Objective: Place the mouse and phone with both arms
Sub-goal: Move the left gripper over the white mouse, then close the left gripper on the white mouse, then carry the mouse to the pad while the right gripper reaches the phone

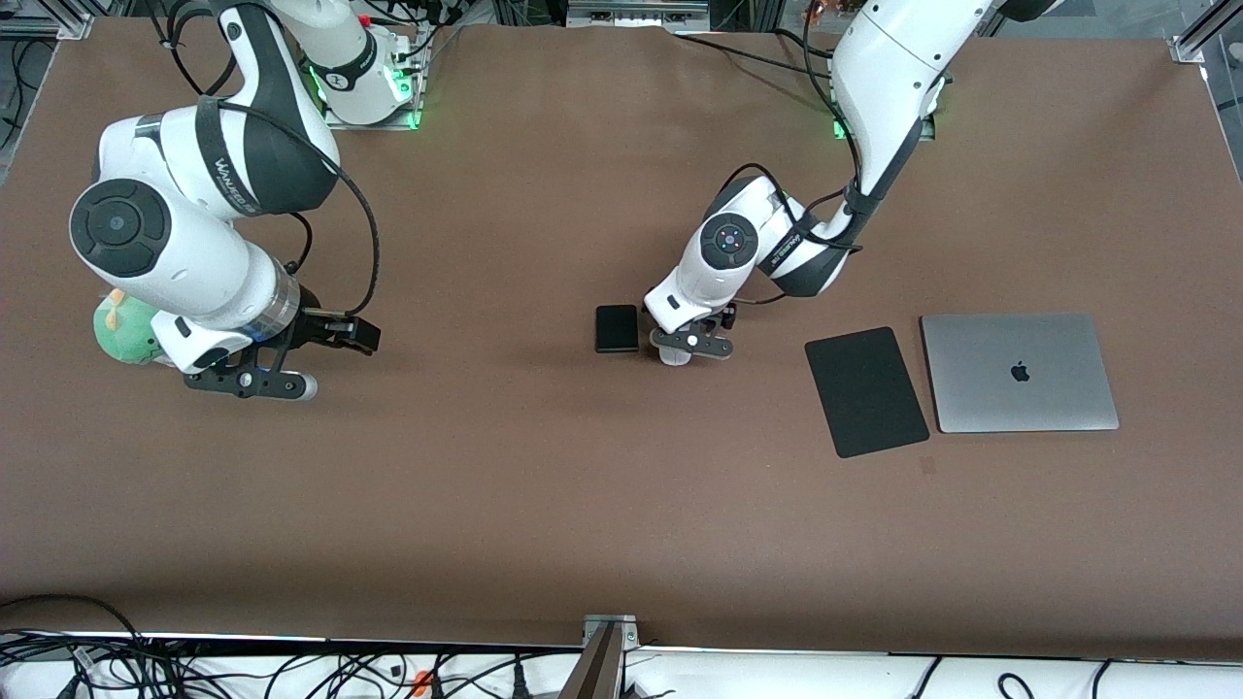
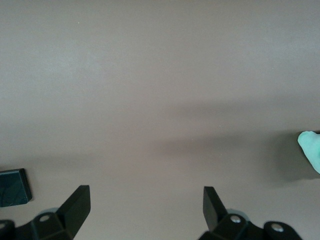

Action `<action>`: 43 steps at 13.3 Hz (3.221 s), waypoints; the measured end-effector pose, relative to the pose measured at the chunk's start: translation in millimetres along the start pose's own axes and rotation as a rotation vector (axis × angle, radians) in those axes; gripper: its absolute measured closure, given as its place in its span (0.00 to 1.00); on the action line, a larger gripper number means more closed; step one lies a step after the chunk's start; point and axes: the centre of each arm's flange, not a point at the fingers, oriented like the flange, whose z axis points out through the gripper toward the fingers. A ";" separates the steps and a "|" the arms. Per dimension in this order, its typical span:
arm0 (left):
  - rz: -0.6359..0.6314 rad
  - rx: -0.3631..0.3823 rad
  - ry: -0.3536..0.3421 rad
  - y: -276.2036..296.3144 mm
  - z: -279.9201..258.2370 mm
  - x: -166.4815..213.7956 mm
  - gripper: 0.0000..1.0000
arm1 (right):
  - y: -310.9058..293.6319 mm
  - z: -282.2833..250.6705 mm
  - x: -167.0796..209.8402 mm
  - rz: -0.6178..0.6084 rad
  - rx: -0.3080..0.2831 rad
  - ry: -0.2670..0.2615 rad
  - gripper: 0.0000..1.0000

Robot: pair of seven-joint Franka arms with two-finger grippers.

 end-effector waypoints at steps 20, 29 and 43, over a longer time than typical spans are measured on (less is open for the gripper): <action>-0.006 0.015 0.024 -5.7 3.6 5.9 0.37 | -0.4 -0.9 1.4 0.000 0.004 0.012 0.00; -0.219 0.073 -0.001 -171.2 -52.6 32.7 0.37 | -57.2 6.2 -18.4 -0.027 0.034 0.002 0.00; -0.183 0.103 -0.043 -285.1 -29.8 15.3 0.37 | -295.7 152.5 -113.1 -0.100 0.112 0.114 0.00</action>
